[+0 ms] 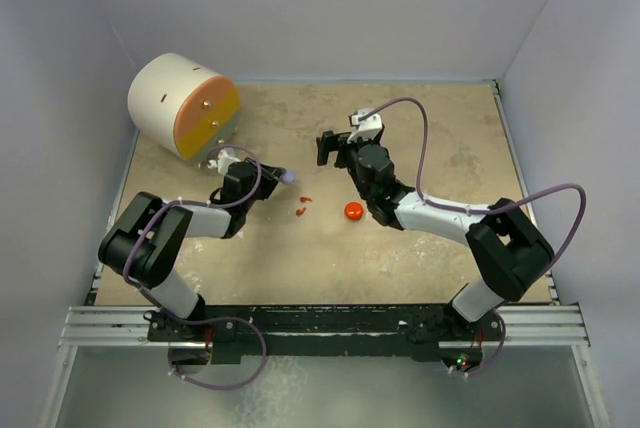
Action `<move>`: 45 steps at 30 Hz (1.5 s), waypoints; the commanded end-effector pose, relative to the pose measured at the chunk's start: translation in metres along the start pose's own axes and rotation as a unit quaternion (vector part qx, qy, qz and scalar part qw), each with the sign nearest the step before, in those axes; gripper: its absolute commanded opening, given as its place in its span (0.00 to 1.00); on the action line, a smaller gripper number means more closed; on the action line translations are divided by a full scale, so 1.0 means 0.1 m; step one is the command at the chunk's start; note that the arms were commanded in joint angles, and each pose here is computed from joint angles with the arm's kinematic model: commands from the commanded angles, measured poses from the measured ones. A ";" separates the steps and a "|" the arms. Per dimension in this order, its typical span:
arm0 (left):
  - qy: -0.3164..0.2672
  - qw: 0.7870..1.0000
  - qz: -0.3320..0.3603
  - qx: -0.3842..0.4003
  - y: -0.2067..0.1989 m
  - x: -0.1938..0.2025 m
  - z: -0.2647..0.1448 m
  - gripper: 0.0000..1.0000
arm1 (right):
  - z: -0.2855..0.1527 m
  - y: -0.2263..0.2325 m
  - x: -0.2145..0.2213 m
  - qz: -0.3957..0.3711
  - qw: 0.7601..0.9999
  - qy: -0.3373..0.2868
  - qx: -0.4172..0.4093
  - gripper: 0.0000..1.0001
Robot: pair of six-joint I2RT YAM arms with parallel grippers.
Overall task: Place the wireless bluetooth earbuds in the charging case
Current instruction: Place the charging case at the center of the board, then pick up the charging case at the center of the board.
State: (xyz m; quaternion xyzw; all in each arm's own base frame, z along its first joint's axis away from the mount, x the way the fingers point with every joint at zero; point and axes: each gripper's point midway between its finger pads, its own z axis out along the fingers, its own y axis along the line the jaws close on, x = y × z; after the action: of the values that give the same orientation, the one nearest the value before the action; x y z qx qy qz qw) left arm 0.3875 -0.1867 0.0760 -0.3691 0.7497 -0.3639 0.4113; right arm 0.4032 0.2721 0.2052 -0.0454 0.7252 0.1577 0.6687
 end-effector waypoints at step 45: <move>-0.099 0.993 0.068 0.000 -0.33 -0.81 -0.86 0.60 | -0.88 -0.31 1.47 0.093 0.944 0.306 0.078 1.00</move>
State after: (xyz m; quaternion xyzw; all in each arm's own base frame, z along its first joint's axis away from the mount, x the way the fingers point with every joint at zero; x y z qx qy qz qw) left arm 0.3543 -0.1132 0.1605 -0.3565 0.7331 -0.2893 0.5018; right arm 0.3288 0.2382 0.0727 0.0205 0.8958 0.1332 0.4236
